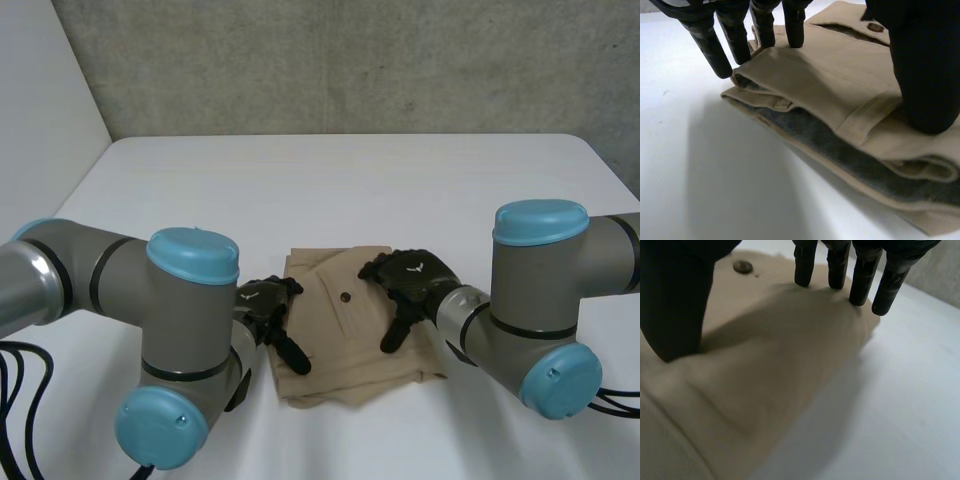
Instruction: Fold the shorts.
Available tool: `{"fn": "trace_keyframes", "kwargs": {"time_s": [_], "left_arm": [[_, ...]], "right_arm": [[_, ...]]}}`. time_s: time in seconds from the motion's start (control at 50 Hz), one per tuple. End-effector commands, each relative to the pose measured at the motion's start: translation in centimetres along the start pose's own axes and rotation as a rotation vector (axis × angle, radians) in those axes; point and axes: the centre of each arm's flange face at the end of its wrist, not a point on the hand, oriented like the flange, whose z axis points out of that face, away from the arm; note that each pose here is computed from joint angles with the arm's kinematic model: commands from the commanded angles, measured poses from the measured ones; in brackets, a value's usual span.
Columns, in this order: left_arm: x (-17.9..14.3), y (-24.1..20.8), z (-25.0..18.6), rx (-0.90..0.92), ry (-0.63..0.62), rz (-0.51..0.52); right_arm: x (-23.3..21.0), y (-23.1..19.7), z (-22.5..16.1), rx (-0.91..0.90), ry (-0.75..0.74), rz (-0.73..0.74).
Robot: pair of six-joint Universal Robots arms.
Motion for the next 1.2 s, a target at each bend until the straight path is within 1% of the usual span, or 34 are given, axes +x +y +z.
{"fn": "trace_keyframes", "kwargs": {"time_s": [0.02,0.04,0.08,0.1,0.16,0.18,0.2,0.24,0.26,0.28,0.32,0.34,0.36,0.4,0.44,0.52,0.7,0.88,1.2], "left_arm": [[0.4,-1.8,-1.0,0.057,0.021,0.001],[0.6,-3.1,-1.8,0.1,0.035,-0.005],[0.8,-4.3,-2.6,0.142,0.048,-0.008],[0.9,-5.0,-3.0,0.163,0.053,-0.008],[1.3,-8.0,-5.1,0.263,0.079,-0.016],[1.2,-8.8,-5.6,0.287,0.081,-0.018],[1.0,-10.6,-7.0,0.349,0.083,-0.028],[0.8,-12.4,-8.4,0.409,0.085,-0.036],[0.5,-13.4,-9.1,0.437,0.08,-0.04],[-0.5,-15.3,-10.4,0.488,0.055,-0.044],[-2.1,-16.8,-11.4,0.513,0.011,-0.038],[-2.8,-17.4,-11.8,0.515,-0.012,-0.032],[-4.2,-18.2,-12.6,0.504,-0.046,-0.012],[-5.2,-18.6,-13.2,0.478,-0.066,0.01],[-6.5,-19.0,-13.7,0.438,-0.084,0.02],[-7.4,-18.6,-13.8,0.398,-0.08,0.013],[-7.3,-18.8,-13.8,0.412,-0.07,0.005],[-7.6,-19.0,-13.2,0.451,-0.064,-0.049],[-7.7,-18.8,-12.6,0.471,-0.063,-0.052]], "right_arm": [[1.9,-0.1,-0.2,-0.007,0.071,-0.078],[1.9,-0.6,-0.4,0.008,0.073,-0.08],[2.2,-1.9,-0.9,0.049,0.087,-0.085],[2.4,-3.6,-1.7,0.103,0.107,-0.091],[2.8,-6.3,-3.2,0.199,0.14,-0.079],[3.2,-8.2,-4.3,0.269,0.167,-0.057],[3.5,-9.1,-4.9,0.304,0.185,-0.042],[4.2,-10.8,-6.2,0.368,0.228,-0.005],[5.0,-12.4,-7.5,0.427,0.276,0.034],[5.3,-13.2,-8.3,0.456,0.3,0.052],[6.2,-14.6,-9.9,0.503,0.362,0.08],[7.4,-15.4,-11.3,0.526,0.426,0.095],[8.0,-15.6,-11.8,0.527,0.458,0.099],[9.2,-15.7,-12.9,0.496,0.514,0.099],[9.6,-15.7,-13.2,0.468,0.521,0.098],[9.7,-15.4,-13.5,0.412,0.498,0.105],[8.8,-14.3,-13.2,0.371,0.443,0.111],[8.4,-13.8,-12.9,0.367,0.433,0.102],[8.3,-13.5,-12.7,0.369,0.428,0.097]]}}
